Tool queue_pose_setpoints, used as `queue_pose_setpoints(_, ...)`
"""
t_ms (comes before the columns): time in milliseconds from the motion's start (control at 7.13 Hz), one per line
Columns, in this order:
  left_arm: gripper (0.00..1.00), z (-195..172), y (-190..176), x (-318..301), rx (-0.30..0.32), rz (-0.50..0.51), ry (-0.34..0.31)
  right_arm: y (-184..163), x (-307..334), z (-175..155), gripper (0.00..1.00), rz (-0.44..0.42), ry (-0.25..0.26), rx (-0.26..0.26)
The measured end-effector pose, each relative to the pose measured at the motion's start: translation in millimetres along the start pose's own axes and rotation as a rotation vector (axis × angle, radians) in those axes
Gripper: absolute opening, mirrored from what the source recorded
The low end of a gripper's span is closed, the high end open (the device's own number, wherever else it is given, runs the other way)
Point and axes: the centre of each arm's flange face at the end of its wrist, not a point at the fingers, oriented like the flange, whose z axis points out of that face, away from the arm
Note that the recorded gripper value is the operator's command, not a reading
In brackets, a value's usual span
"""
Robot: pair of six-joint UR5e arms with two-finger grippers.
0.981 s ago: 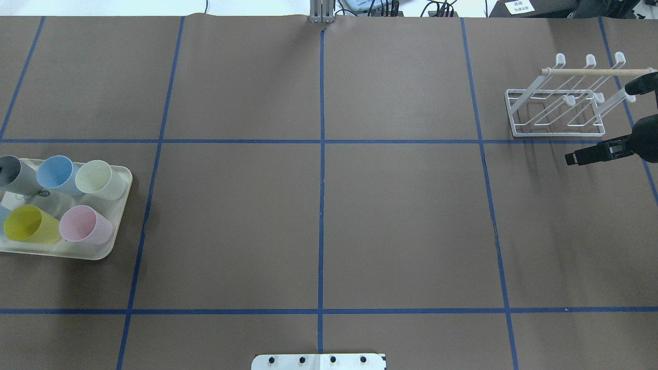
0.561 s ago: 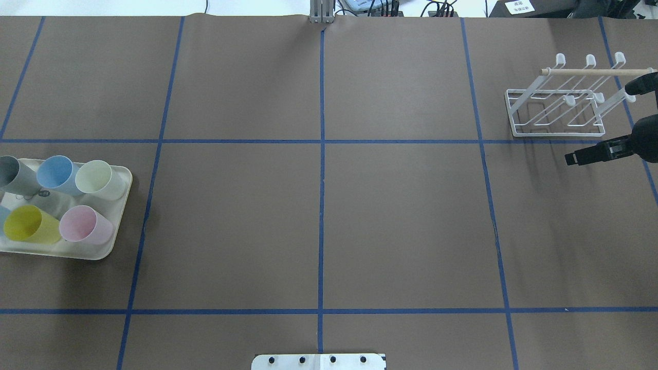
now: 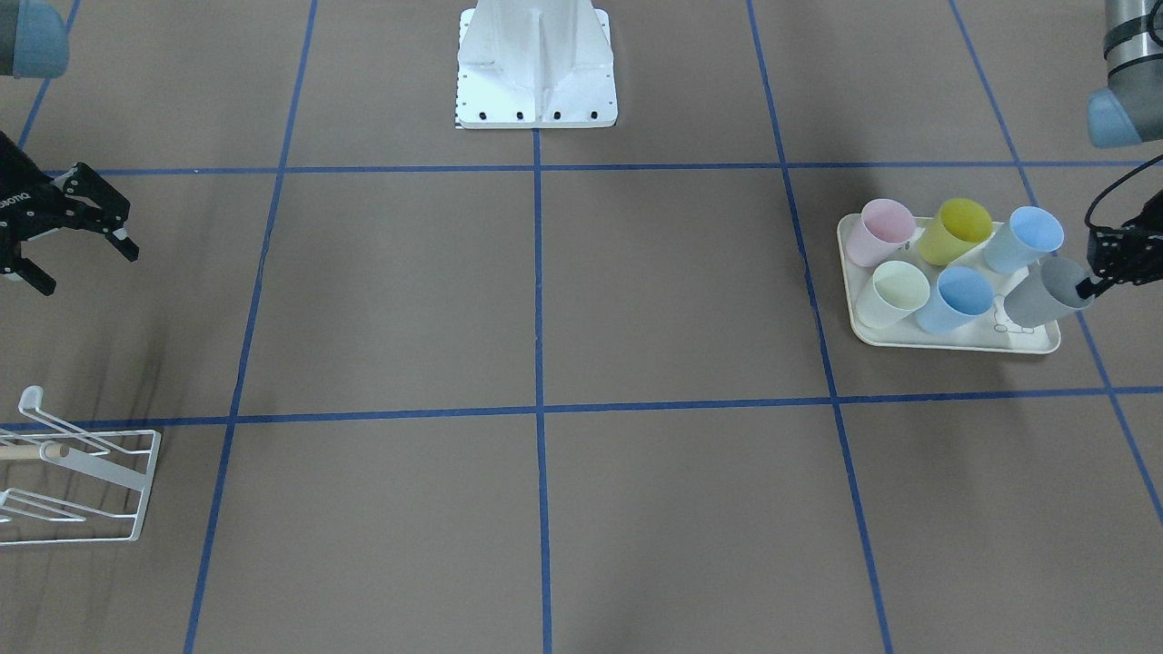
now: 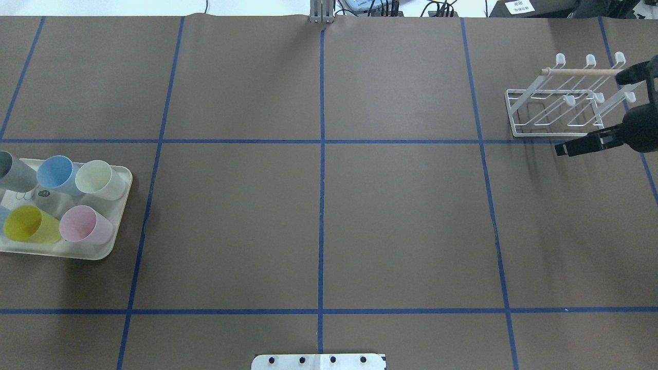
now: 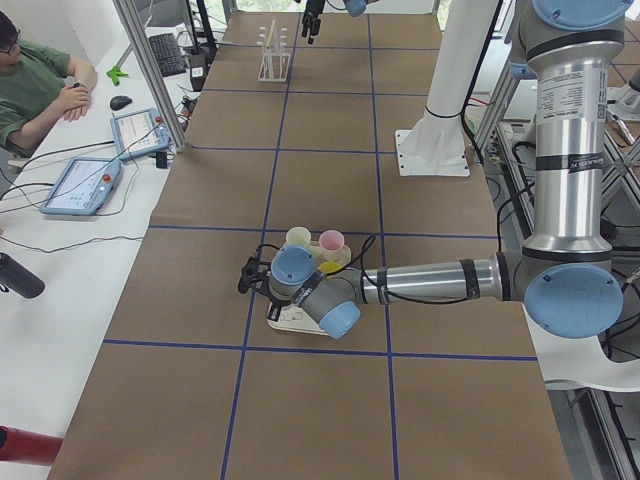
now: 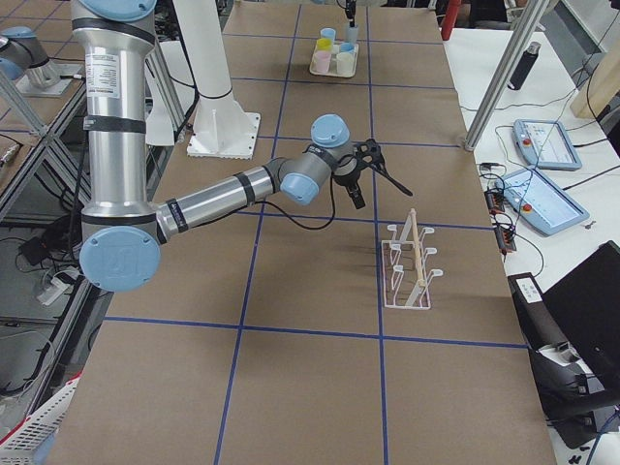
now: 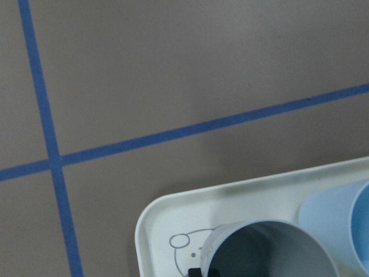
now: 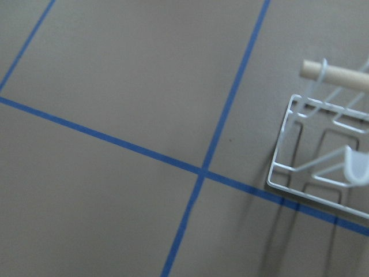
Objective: Transfer IKEA cup to right arm and place on rack
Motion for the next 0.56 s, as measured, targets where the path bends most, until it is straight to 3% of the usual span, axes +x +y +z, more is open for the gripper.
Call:
queue_pose_setpoints(280, 0.0, -46, -45, -5, 0.109, -0.095, -0.009, -34, -38, 7, 0.99, -0.091, -0.083, 0.083)
queue_pose_setpoints(561, 0.0, -82, -84, 43, 0.18, -0.25, 0.071, -48, -58, 12, 0.99, -0.178, -0.159, 0.174)
